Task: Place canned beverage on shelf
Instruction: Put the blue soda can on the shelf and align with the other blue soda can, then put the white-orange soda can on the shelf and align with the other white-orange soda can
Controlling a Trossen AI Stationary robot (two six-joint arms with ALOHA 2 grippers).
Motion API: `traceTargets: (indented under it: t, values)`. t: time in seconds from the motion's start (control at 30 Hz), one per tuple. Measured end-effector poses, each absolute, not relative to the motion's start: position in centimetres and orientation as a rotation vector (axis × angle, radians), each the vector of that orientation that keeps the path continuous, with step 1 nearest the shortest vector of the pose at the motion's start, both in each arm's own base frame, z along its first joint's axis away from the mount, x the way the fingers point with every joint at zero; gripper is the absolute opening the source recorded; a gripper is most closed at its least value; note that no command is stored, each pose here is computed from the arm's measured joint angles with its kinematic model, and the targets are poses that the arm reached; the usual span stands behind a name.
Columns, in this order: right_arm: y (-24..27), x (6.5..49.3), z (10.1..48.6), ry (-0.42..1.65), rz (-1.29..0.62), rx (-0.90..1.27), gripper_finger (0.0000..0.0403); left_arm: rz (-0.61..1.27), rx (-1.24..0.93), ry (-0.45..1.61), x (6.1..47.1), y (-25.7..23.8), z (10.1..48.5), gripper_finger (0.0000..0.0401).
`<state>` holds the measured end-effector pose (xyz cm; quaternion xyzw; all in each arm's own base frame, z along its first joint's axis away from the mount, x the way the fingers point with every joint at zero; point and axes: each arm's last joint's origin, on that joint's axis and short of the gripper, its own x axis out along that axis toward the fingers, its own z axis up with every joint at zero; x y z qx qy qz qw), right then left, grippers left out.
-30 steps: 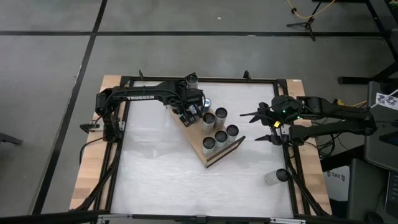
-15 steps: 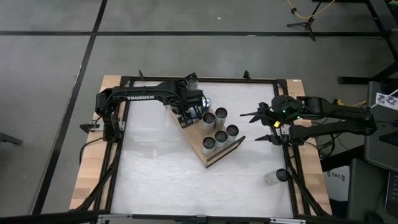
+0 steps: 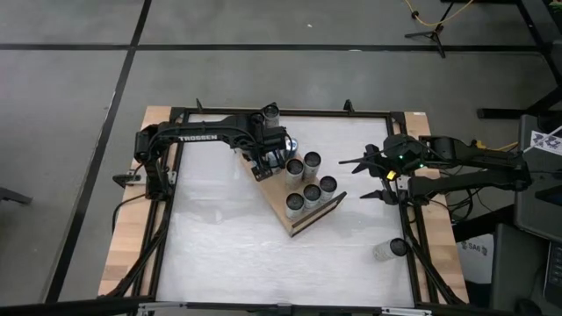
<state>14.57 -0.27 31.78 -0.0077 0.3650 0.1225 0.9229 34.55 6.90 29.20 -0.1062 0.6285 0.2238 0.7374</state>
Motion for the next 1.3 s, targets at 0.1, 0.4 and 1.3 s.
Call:
traceTargets:
  t: [0.1, 0.4, 1.3]
  values:
    - [-0.3, 14.6, 31.8, 0.749, 0.252, -0.016, 0.0392, 0.494, -0.237, 1.379, 34.5, 6.9, 29.2, 0.0317]
    - [-0.3, 14.6, 31.8, 0.745, 0.252, -0.017, 0.0392, 0.486, -0.237, 1.344, 33.8, 6.8, 30.4, 0.0318]
    - [2.3, 14.6, 35.9, 0.664, 0.317, 0.279, 0.0392, 0.323, -0.133, 1.142, 27.6, 0.3, 38.0, 0.0318]
